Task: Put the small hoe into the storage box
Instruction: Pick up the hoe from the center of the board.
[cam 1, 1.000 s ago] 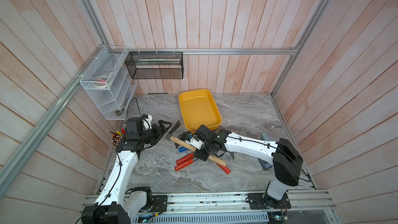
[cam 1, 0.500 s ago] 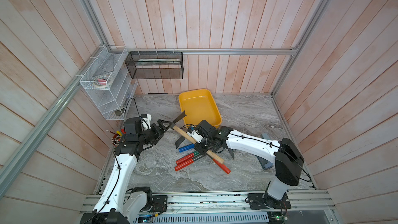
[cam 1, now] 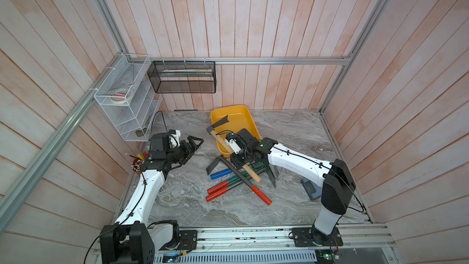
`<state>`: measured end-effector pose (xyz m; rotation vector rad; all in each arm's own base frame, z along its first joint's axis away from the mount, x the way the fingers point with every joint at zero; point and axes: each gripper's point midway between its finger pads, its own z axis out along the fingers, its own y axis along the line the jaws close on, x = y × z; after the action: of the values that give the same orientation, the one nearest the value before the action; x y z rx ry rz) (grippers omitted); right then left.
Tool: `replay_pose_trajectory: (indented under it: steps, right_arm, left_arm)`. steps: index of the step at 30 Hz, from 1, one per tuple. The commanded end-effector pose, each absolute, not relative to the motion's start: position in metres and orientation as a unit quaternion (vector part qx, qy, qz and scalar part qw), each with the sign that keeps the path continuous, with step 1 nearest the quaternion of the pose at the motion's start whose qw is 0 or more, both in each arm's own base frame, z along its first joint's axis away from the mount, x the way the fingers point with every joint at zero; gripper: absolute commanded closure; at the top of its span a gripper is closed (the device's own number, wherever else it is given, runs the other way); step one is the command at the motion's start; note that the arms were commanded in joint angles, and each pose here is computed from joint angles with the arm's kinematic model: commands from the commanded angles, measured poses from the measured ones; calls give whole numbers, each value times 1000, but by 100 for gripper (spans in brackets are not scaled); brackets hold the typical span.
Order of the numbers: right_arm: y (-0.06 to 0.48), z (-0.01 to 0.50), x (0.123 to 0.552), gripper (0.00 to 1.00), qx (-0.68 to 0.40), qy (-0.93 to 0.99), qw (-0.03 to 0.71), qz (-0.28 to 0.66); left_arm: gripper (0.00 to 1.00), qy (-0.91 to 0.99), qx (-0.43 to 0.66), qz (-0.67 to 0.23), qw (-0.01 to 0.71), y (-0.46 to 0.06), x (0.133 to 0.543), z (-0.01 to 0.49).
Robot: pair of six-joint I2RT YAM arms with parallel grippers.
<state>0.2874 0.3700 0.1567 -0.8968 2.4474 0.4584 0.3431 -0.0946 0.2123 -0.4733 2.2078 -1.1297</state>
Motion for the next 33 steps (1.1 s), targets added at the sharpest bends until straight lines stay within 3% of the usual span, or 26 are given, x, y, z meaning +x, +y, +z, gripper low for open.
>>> replay_pose_trajectory:
  steps: [1,20,33]
  right_arm:
    - [378,184,312,100,-300,891,296,166]
    - [386,189,370,100,-223,919,234,229]
    - [390,179,405,100,-190,931,224,215]
  left_arm:
    - [0,829,-140,-425,335,-95,357,226]
    - [0,851,-129,-374,346,-83,369,192]
    - [0,855,-128,-366,346,-82,367,188]
